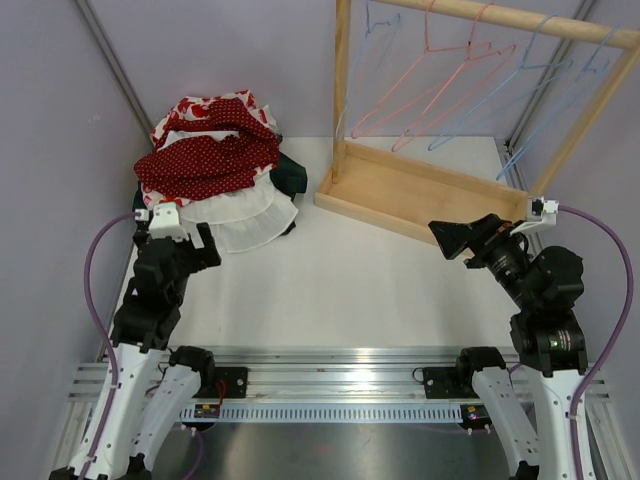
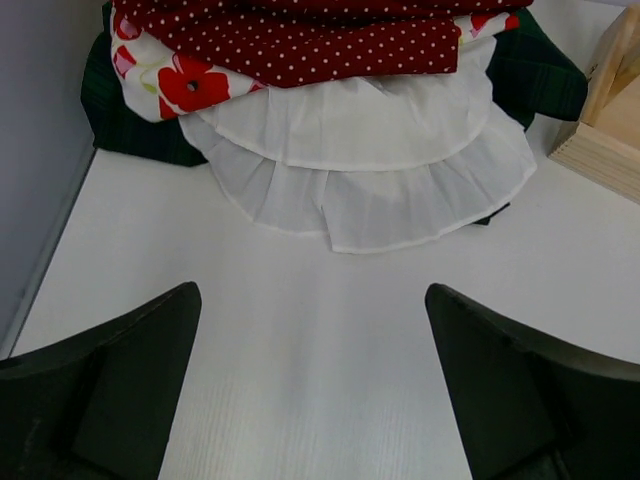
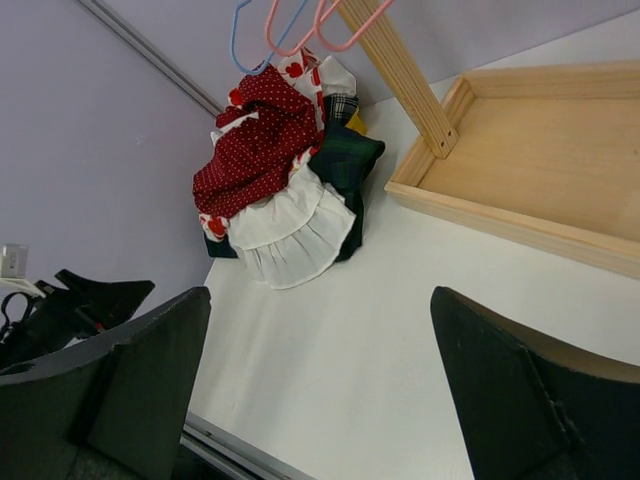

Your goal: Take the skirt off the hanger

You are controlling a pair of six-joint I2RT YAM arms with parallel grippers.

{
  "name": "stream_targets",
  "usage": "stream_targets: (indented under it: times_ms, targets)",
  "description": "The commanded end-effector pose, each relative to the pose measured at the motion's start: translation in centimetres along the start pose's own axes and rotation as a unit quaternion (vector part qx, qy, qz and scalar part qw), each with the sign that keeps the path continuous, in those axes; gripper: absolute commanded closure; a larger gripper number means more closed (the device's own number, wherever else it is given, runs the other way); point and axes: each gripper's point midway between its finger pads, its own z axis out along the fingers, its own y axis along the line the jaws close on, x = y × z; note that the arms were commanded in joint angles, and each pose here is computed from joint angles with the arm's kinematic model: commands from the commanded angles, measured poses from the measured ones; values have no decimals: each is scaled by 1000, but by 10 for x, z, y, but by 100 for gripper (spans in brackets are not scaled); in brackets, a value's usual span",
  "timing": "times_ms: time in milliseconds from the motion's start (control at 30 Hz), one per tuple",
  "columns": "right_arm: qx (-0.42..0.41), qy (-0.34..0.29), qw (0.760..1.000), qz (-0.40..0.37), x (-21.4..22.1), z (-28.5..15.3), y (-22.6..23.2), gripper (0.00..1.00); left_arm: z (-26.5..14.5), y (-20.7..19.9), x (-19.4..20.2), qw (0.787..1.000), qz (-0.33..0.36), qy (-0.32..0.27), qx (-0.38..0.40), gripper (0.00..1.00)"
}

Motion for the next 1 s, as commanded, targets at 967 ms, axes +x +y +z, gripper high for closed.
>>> stream_targets:
  times_ms: [967]
  targets:
    - [-47,30,991,-119,8,-6,31,1,135,-7,61,973,91,-206,53,1]
